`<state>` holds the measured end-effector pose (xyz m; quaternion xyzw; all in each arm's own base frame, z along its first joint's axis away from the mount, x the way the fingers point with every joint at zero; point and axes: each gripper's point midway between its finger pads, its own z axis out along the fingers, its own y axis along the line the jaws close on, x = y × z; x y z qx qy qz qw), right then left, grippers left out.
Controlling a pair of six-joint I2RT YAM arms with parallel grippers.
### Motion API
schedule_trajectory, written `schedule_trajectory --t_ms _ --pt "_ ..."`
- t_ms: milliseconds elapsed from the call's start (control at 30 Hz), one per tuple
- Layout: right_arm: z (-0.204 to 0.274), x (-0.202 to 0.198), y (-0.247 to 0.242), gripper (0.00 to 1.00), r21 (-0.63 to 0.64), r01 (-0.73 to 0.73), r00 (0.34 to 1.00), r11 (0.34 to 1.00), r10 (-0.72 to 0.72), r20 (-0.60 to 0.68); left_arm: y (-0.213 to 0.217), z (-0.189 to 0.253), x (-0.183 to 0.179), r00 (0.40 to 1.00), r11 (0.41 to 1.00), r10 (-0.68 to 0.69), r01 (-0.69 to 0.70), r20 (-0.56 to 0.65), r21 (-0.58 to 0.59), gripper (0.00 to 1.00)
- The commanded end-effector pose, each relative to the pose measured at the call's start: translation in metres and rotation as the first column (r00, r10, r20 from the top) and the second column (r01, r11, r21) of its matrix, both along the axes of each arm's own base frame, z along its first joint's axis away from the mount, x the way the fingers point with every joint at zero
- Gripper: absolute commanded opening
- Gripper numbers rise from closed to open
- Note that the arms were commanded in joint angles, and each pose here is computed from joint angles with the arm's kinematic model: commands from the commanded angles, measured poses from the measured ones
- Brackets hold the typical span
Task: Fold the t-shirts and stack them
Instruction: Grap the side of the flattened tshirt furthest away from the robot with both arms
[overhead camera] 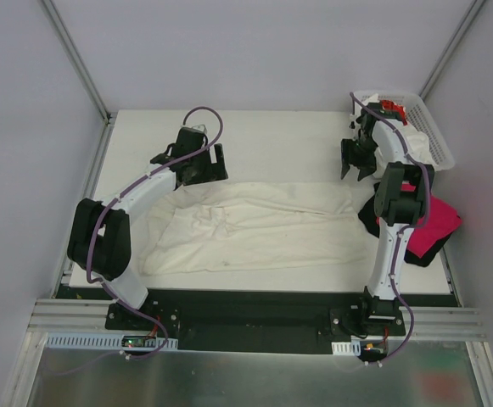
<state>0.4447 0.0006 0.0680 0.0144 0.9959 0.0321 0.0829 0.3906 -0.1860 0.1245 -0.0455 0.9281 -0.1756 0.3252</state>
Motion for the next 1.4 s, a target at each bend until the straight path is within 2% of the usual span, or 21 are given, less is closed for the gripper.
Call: schedule_trajectory --t_ms 0,167,333,833,1133,1333,1367 --pt "0.006 -0.006 -0.039 0.6 -0.065 0.119 0.993 0.991 -0.117 0.027 -0.002 0.017 -0.004 0.999 1.0 -0.015 0.015 0.051 -0.011 0.87" --pt "-0.001 -0.009 -0.023 0.6 0.019 0.129 0.991 0.991 -0.129 0.037 -0.003 0.021 -0.003 0.998 1.0 -0.021 0.022 0.06 -0.017 0.87" --pt "-0.013 -0.01 -0.022 0.6 0.023 0.139 0.99 0.99 -0.14 0.026 -0.003 0.022 -0.005 0.998 0.999 -0.024 0.025 0.06 -0.021 0.87" --pt "-0.036 0.019 -0.017 0.59 0.042 0.144 0.989 0.989 -0.146 0.037 -0.002 0.017 -0.005 0.998 1.0 -0.028 0.028 0.053 -0.007 0.87" --pt "-0.041 0.017 -0.016 0.59 0.042 0.14 0.99 0.989 -0.141 0.031 -0.001 0.018 -0.01 0.998 0.999 -0.027 0.028 0.051 -0.019 0.87" --pt "-0.042 0.015 -0.012 0.48 0.057 0.144 0.989 0.988 -0.146 0.034 -0.002 0.019 -0.011 0.998 0.999 -0.03 0.031 0.05 -0.025 0.87" --pt "-0.044 0.015 -0.012 0.4 0.056 0.144 0.989 0.988 -0.146 0.032 -0.003 0.019 -0.011 0.998 0.999 -0.031 0.032 0.048 -0.027 0.87"
